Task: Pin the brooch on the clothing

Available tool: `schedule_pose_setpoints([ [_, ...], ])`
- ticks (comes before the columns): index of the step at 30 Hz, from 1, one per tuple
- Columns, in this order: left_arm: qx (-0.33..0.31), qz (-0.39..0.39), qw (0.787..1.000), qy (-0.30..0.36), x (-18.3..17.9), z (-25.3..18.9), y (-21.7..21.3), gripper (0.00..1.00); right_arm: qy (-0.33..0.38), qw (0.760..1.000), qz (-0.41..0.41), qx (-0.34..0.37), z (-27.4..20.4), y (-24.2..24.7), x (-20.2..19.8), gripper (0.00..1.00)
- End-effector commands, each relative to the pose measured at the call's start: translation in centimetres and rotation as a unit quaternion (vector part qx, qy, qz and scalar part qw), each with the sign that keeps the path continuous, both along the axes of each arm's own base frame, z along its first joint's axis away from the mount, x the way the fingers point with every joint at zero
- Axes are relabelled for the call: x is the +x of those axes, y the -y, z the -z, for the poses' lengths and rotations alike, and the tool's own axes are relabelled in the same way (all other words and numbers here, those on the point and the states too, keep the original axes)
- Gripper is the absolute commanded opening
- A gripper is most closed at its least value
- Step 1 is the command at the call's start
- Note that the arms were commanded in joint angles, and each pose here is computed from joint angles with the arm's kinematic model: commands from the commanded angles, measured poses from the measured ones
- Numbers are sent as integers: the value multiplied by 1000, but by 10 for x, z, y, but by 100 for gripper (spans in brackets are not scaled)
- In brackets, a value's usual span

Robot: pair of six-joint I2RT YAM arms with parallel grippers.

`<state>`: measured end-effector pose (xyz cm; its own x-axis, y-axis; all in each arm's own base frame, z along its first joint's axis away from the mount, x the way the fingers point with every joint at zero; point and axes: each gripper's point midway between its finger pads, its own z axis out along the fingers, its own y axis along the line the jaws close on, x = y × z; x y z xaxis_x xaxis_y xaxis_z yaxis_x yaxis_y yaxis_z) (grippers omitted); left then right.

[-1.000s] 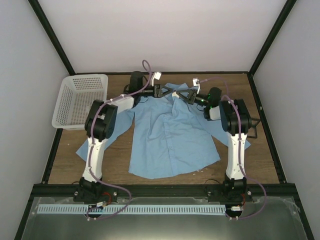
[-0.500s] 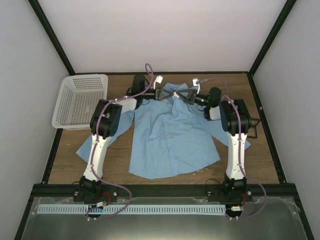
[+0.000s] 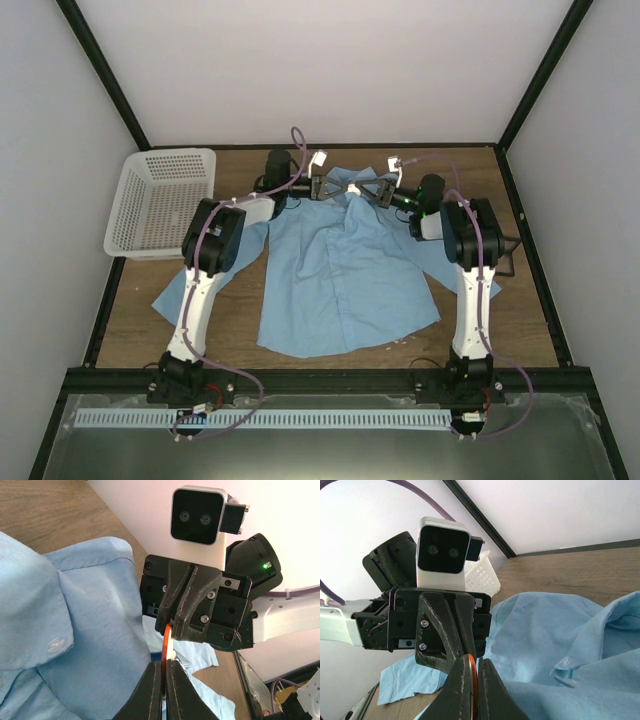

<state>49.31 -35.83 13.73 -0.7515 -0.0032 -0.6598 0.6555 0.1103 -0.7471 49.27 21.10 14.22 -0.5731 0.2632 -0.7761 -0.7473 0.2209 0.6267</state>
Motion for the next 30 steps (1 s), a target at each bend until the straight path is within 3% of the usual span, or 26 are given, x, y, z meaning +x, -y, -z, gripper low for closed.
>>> schedule_pose_setpoints([
  [1, -9, 2, 1000, 19, -4, -10, 0, 1, 32, 999, -14, -2, -15, -6, -2, 1],
  [14, -5, -2, 1000, 4, -3, -6, 5, 9, 36, 999, -20, -6, -18, -7, -1, 1],
  [23, -1, 0, 1000, 10, -5, -11, 7, 4, 32, 999, -19, -9, -18, -8, 1, 1],
  [30, 6, 2, 1000, 4, -6, -7, 8, 11, 36, 999, -20, -15, -20, -8, 1, 1],
])
